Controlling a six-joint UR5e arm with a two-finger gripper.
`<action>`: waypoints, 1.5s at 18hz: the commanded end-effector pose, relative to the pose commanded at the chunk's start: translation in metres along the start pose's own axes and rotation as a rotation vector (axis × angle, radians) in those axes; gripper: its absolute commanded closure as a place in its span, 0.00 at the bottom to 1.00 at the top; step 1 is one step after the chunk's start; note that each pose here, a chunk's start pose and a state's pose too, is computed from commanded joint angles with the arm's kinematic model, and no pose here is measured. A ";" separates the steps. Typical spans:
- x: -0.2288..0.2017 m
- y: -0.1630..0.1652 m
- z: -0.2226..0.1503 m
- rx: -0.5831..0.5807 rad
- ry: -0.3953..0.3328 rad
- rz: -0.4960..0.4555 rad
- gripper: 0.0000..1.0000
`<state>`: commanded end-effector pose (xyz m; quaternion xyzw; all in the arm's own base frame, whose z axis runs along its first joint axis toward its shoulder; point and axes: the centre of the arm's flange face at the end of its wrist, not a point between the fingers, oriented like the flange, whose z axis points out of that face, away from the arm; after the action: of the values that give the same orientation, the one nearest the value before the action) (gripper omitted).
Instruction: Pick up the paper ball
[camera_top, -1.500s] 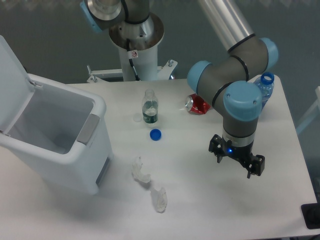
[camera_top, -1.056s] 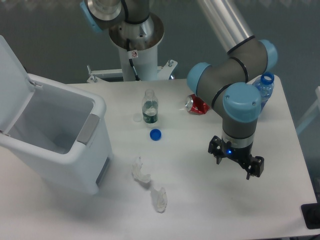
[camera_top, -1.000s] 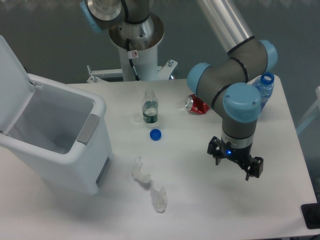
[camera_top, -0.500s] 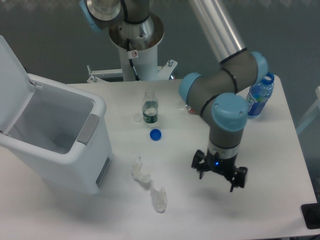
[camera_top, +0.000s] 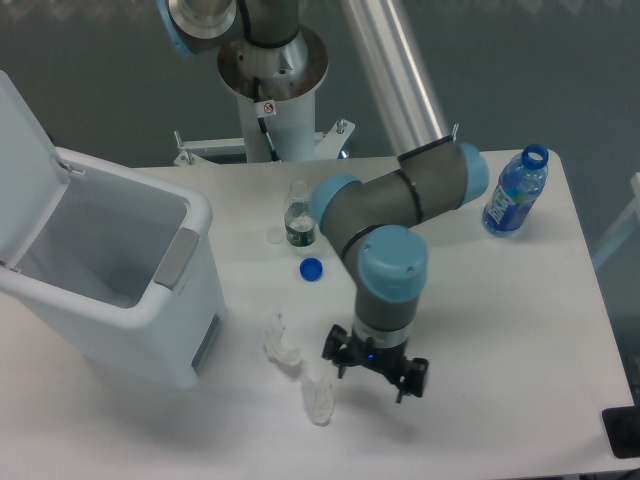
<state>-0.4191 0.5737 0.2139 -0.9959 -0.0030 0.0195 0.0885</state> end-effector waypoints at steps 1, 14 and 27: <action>0.001 0.000 0.006 -0.005 0.006 -0.002 0.00; 0.015 -0.018 0.032 -0.015 0.016 -0.035 0.06; 0.024 -0.022 0.038 -0.025 0.022 -0.020 0.87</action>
<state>-0.3969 0.6018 0.1798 -0.9970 -0.0124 0.0078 0.0765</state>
